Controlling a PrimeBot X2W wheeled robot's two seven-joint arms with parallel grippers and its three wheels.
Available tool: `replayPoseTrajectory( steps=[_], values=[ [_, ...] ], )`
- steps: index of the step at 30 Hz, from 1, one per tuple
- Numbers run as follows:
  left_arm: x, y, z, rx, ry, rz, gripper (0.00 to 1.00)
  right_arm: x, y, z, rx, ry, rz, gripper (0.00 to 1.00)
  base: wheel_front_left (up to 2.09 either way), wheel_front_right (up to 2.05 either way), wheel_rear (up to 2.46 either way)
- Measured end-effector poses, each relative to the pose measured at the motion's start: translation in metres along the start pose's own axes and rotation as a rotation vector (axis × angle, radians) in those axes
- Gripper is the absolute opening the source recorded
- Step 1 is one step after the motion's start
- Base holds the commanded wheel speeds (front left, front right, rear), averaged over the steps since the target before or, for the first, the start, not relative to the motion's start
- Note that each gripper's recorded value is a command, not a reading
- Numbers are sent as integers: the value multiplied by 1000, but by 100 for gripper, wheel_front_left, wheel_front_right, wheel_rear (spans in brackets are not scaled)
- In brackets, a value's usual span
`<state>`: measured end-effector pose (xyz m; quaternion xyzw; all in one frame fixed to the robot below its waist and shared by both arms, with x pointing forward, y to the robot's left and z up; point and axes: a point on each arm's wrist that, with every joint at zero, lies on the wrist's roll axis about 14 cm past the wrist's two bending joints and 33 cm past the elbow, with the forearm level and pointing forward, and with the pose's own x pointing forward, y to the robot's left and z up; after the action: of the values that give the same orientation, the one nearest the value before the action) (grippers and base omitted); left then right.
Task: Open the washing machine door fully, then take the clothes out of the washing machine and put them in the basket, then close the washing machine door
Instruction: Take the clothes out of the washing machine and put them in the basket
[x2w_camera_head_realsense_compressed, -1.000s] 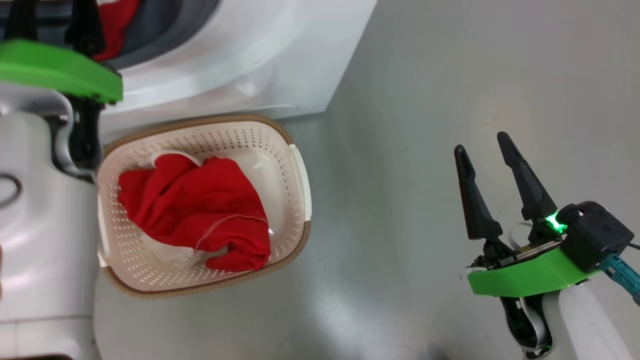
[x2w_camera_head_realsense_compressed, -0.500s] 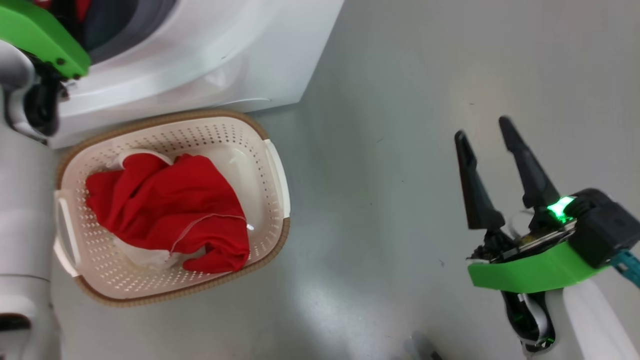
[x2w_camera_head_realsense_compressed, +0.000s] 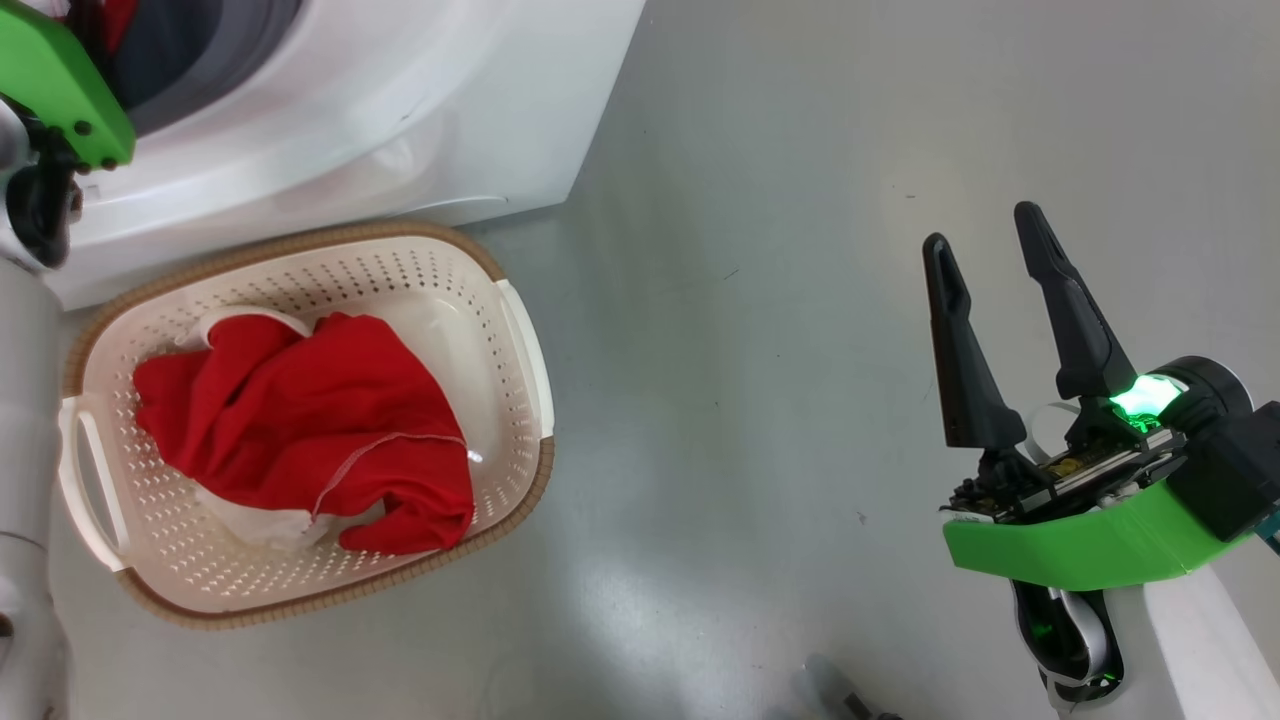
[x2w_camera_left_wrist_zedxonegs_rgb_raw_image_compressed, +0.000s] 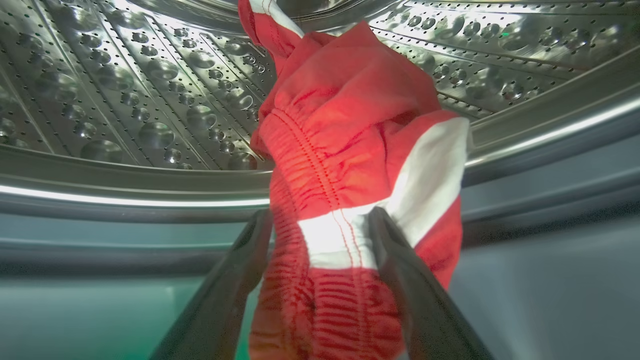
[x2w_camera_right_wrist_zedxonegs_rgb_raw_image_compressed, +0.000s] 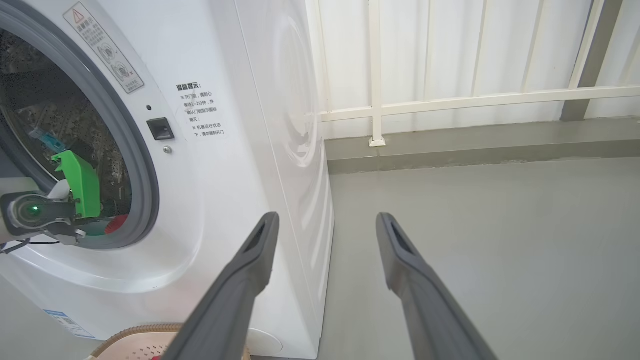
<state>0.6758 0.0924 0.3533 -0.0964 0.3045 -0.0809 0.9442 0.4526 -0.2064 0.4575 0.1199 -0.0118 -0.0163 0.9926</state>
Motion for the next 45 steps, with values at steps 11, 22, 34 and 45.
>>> replayPoseTrajectory(
  steps=[11,22,34,45],
  values=[
    [-3,6,3,29,-33,13,0,1,6,-4,18,7,14,100,0,0,0],
    [-18,-5,38,32,-233,-38,0,3,13,-4,32,6,34,100,0,0,0],
    [-58,1,55,47,-453,-45,0,3,23,9,48,-29,59,100,0,0,0],
    [-116,-2,55,34,-565,-65,0,-6,32,28,49,-69,79,100,0,0,0]
  ],
)
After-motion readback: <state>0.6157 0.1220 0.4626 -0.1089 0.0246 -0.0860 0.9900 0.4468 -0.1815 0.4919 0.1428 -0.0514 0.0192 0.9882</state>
